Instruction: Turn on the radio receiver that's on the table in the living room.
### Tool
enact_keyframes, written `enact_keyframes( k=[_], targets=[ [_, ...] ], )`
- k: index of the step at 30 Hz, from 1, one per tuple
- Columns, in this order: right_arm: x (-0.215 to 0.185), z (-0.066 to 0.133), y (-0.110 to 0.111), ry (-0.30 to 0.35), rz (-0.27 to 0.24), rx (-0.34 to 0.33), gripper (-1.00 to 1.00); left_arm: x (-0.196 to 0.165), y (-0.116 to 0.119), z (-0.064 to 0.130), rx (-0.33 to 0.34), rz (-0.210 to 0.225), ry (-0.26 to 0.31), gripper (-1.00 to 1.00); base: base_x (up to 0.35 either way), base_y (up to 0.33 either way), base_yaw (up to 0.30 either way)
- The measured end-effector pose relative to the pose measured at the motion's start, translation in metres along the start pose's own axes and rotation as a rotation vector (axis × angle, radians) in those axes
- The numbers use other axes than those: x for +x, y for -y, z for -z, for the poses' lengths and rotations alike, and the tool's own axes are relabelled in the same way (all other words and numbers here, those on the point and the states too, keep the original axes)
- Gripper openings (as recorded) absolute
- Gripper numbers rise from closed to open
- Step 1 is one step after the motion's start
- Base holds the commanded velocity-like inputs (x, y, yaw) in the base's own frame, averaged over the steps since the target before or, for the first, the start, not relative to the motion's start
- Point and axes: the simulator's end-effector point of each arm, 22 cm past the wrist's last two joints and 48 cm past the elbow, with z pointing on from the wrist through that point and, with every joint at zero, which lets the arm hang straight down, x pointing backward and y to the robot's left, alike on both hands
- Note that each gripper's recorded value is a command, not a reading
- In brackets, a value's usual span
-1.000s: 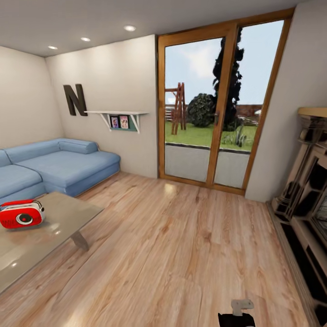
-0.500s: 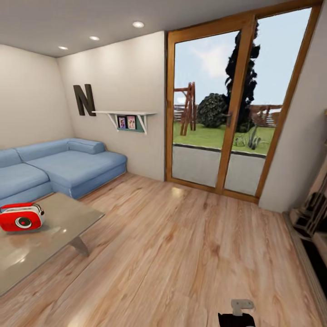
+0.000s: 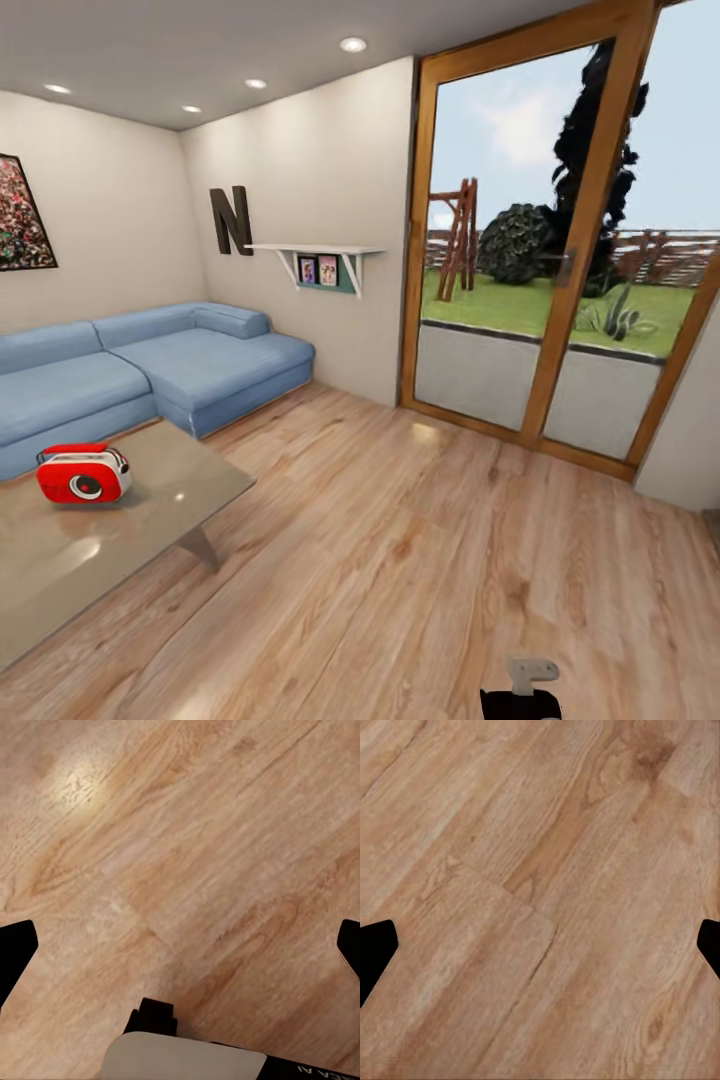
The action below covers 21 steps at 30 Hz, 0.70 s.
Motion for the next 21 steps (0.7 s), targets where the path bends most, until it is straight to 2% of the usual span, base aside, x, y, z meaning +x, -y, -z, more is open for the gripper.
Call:
enact_keyframes(
  k=[21],
  targets=[
    [0.0, 0.0, 0.0, 0.0, 0.0, 0.0, 1.0, -0.0003, -0.0015, -0.0002, -0.003, 0.0, -0.001, 1.0, 0.324, 0.0, 0.254]
  ],
)
